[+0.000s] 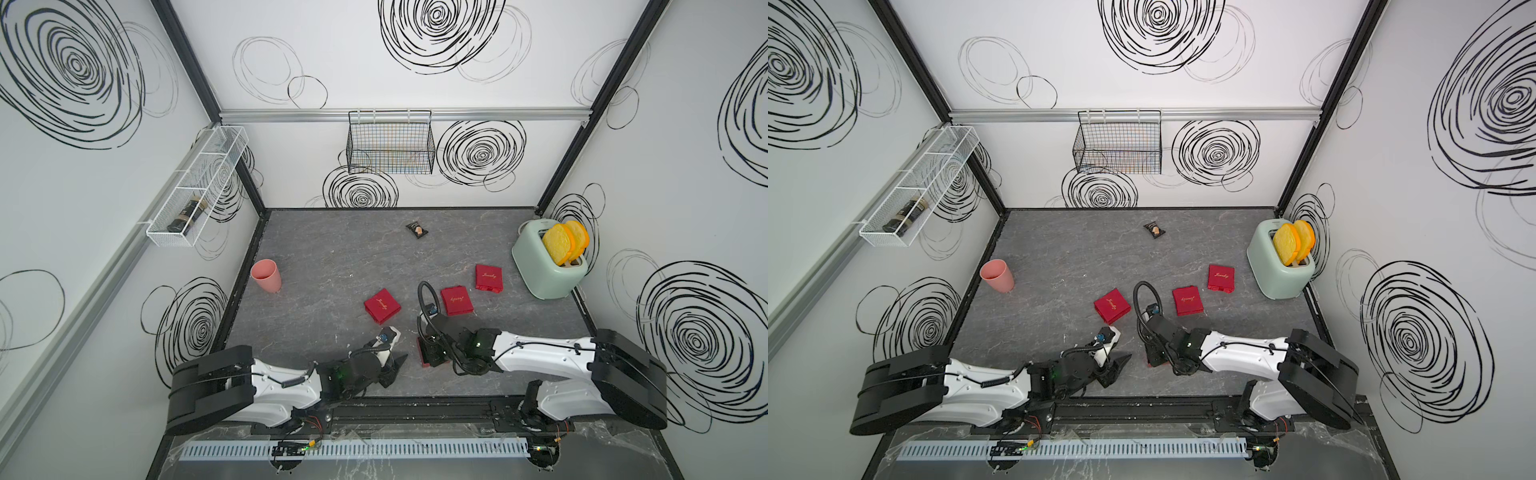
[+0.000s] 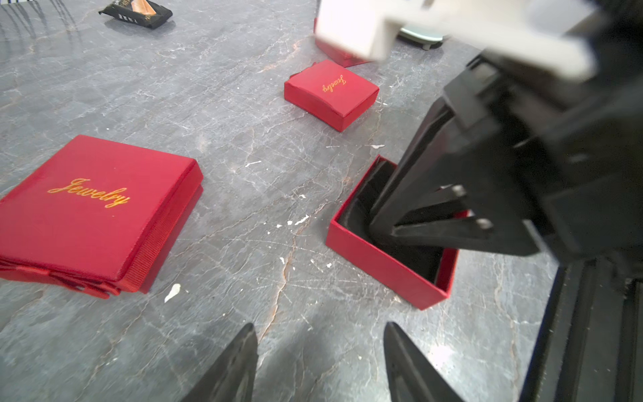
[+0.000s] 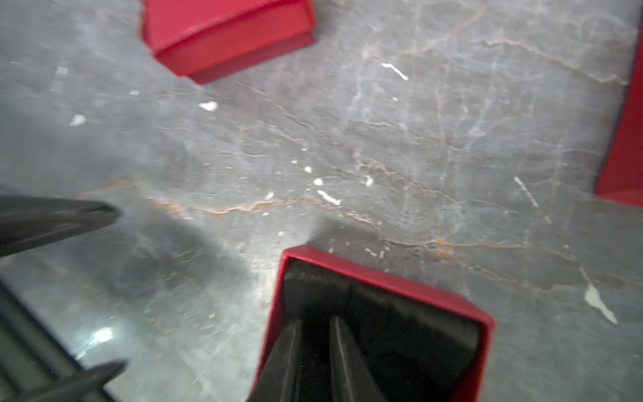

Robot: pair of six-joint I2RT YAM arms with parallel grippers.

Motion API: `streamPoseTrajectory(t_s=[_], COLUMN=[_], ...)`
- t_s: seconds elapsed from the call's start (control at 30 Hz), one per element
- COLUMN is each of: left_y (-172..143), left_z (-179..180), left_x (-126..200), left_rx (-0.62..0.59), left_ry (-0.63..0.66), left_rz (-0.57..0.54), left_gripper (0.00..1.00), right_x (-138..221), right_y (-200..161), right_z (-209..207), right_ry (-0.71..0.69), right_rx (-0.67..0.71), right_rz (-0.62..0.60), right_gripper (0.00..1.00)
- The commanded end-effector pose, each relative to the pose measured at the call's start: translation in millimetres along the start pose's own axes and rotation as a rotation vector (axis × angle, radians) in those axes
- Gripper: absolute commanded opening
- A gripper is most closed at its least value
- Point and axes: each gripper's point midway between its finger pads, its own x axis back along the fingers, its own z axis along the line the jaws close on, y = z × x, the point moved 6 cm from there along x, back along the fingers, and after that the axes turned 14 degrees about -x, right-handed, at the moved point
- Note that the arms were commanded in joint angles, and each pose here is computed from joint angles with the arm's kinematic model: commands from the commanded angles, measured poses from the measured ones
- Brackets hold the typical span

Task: Take the necklace out of the lift-off lid jewelry box
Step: Place the inner lining in the jewelry box.

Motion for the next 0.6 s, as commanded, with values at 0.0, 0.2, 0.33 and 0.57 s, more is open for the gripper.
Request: streamPoseTrajectory(t_s=[0.0,0.2,0.33,0.57], left_y=[4,13,18,28], left_z=[3,4,6,8], left_x=[2,-1,-5,-12], left_rx=[0.033,0.043,0.052,0.067], left_ry=[0.032,0.054,0.068,0.079], left_rz=[-0.028,-0.039,-0.047,-0.072], left_gripper=[0.61,0.62,0.62,0.62], right_x=[17,36,34,20], right_y=[3,15,18,20], right_z=[2,-1,-11,-18], right_ry=[0.019,0.017,-0.017,-0.047], right_rx=[0.033,0.035,0.031,0.007], right_rz=[-0.002,-0.087,-0.135,-0.119], right_gripper=[0.26,0.27,0.24,0.21])
